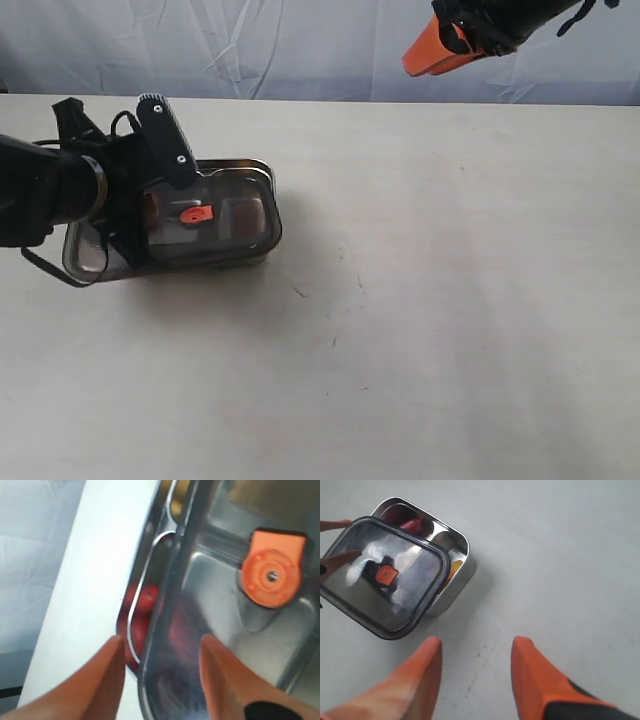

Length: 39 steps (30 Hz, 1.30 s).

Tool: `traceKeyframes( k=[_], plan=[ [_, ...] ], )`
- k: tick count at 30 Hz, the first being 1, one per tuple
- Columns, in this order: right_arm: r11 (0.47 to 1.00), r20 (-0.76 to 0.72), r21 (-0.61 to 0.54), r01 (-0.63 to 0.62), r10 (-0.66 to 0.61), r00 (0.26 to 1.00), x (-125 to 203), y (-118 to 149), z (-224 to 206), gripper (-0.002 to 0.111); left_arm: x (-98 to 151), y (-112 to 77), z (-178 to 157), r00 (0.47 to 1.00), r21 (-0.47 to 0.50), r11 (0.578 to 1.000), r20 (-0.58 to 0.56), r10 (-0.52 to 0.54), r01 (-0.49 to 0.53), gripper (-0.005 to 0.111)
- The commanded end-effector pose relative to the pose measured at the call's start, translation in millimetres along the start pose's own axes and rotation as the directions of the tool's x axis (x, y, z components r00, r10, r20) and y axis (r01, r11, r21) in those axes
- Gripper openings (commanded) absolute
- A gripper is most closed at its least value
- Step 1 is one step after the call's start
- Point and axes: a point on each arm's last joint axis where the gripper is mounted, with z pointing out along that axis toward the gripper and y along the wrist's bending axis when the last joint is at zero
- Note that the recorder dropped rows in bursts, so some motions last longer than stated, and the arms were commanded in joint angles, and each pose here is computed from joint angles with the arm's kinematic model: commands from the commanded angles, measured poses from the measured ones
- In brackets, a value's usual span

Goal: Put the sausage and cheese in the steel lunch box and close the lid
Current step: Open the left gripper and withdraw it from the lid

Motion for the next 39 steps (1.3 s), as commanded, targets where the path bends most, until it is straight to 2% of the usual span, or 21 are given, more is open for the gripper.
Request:
traceKeyframes(
  k=[1, 7, 11, 14, 16, 18, 20, 21, 22, 25, 29, 31, 33, 35, 36, 37, 39],
  plan=[
    [1.0, 0.013, -0.001, 0.018, -0.018, 1.0, -1, 1, -5, 0.043, -9, 15.4, 0, 1.0, -0.044, 0.999, 0.023, -0.02, 0.021, 0.046],
    [1.0, 0.014, -0.015, 0.015, -0.015, 1.0, -1, 2, -5, 0.043, -9, 30.6, 7, 0.999, -0.077, 0.996, 0.015, -0.042, 0.044, 0.046],
    [0.999, 0.007, -0.033, 0.012, -0.012, 1.0, 0, 4, -5, 0.043, -5, 30.6, 21, 0.999, -0.053, 0.997, -0.003, -0.051, 0.051, 0.045],
    [0.999, -0.006, -0.046, 0.012, -0.012, 1.0, 1, 5, -5, 0.043, -4, 37.1, 22, 0.998, -0.094, 0.994, -0.031, -0.06, 0.057, 0.045],
    [0.999, -0.004, -0.048, 0.011, -0.011, 1.0, 1, 5, -5, 0.043, -7, 49.1, 15, 0.995, -0.151, 0.985, -0.034, -0.093, 0.086, 0.044],
    [0.999, 0.003, -0.049, 0.009, -0.009, 1.0, 0, 5, -5, 0.035, -7, 60.8, 5, 0.983, -0.208, 0.964, -0.037, -0.178, 0.167, 0.037],
    [0.999, 0.007, -0.051, 0.007, -0.007, 1.0, 0, 6, -5, 0.019, -8, 68.9, -11, 0.955, -0.224, 0.931, -0.01, -0.297, 0.287, 0.017],
    [0.999, 0.01, -0.048, 0.007, -0.006, 1.0, 0, 5, -5, 0.006, -5, 70.3, -19, 0.919, -0.21, 0.899, -0.006, -0.395, 0.385, 0.005],
    [0.999, 0.012, -0.046, 0.003, -0.003, 1.0, -1, 5, -5, -0.001, -4, 71.5, -27, 0.892, -0.202, 0.873, 0.001, -0.453, 0.444, 0.001],
    [0.999, 0.009, -0.038, -0.003, 0.003, 1.0, 0, 4, -4, 0.0, 10, 64.5, -49, 0.779, -0.171, 0.781, -0.093, -0.62, 0.601, 0.0],
    [0.999, 0.0, -0.035, -0.006, 0.006, 1.0, 1, 1, -1, 0.0, 31, 43.6, -79, 0.728, -0.073, 0.784, -0.325, -0.603, 0.616, 0.0],
    [0.999, -0.006, -0.038, -0.012, 0.012, 1.0, 2, -1, 2, 0.0, 36, 35.5, -95, 0.691, -0.019, 0.751, -0.378, -0.616, 0.66, 0.0],
    [0.999, -0.013, -0.041, -0.016, 0.016, 1.0, 3, -3, 4, 0.0, 38, 28.8, -112, 0.676, 0.056, 0.718, -0.396, -0.622, 0.694, 0.0],
    [0.999, -0.015, -0.046, -0.022, 0.022, 1.0, 3, -4, 6, 0.0, 36, 22.5, -125, 0.675, 0.149, 0.687, -0.415, -0.61, 0.712, 0.0],
    [0.999, -0.015, -0.048, -0.025, 0.024, 1.0, 3, -4, 7, 0.0, 35, 19.2, -129, 0.691, 0.197, 0.686, -0.426, -0.584, 0.701, 0.0],
    [0.999, -0.015, -0.048, -0.025, 0.024, 1.0, 3, -4, 7, 0.0, 34, 13.7, -133, 0.687, 0.249, 0.661, -0.46, -0.563, 0.708, 0.0],
    [0.998, -0.01, -0.054, -0.028, 0.027, 1.0, 3, -4, 7, 0.0, 35, 6.5, -135, 0.68, 0.295, 0.636, -0.515, -0.522, 0.713, 0.0]
  ],
)
